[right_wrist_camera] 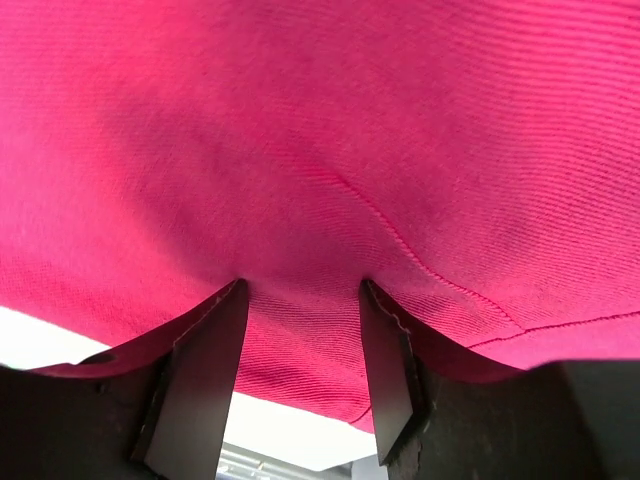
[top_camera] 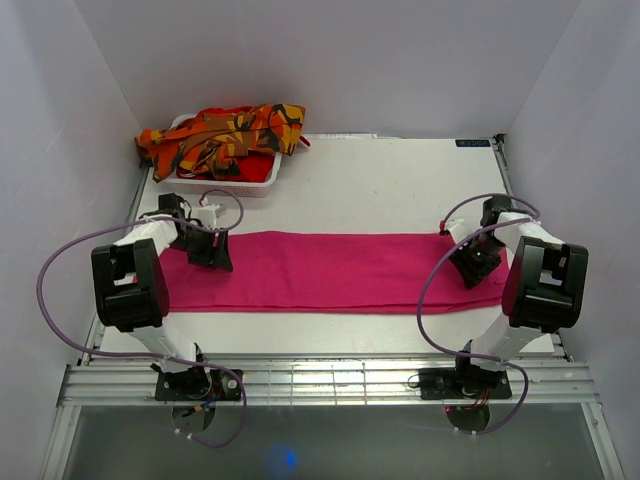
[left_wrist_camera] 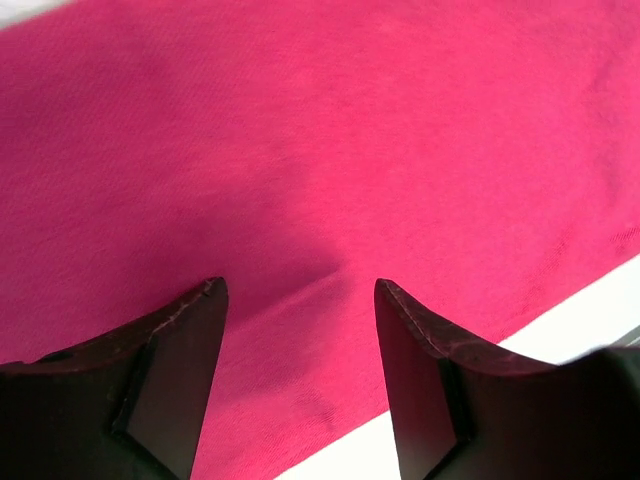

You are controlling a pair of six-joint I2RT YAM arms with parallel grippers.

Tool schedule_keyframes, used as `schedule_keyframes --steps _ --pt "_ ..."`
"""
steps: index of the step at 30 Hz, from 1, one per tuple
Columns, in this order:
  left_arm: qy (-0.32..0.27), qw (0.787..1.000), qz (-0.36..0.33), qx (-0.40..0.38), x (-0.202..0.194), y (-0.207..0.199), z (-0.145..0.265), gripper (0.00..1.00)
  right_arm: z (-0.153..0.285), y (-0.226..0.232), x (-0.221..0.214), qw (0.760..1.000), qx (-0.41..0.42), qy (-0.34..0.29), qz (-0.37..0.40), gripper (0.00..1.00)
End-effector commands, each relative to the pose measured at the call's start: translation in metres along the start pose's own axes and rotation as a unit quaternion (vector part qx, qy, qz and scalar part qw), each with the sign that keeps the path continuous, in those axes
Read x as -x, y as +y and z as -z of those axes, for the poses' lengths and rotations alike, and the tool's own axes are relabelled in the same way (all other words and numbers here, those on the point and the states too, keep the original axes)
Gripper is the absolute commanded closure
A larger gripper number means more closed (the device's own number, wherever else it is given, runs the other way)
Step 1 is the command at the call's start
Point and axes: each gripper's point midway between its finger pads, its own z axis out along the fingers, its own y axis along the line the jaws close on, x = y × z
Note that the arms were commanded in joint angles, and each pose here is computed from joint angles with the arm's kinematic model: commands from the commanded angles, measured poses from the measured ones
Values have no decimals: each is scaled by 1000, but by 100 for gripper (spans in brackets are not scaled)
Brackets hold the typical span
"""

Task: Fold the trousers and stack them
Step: Fold the trousers

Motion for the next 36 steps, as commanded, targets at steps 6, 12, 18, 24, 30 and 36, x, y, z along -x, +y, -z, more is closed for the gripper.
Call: schedule_keyframes --steps 6,12,18,24,30,36 --pt "-92 990 56 91 42 45 76 2 -26 -42 -37 991 -55 79 -94 45" --pt "-76 977 110 167 0 82 117 2 9 -47 -10 993 -66 12 -98 34" --pt "-81 966 135 204 -17 96 123 2 49 -45 17 992 -73 -56 -86 10" --pt "-56 965 162 199 -39 125 114 2 80 -42 42 985 -81 -129 -75 5" --pt "-43 966 168 194 -61 152 113 7 125 -44 73 961 -131 -232 -76 10" --pt "-4 969 181 170 -94 156 70 22 165 -64 70 939 -226 -248 -79 10"
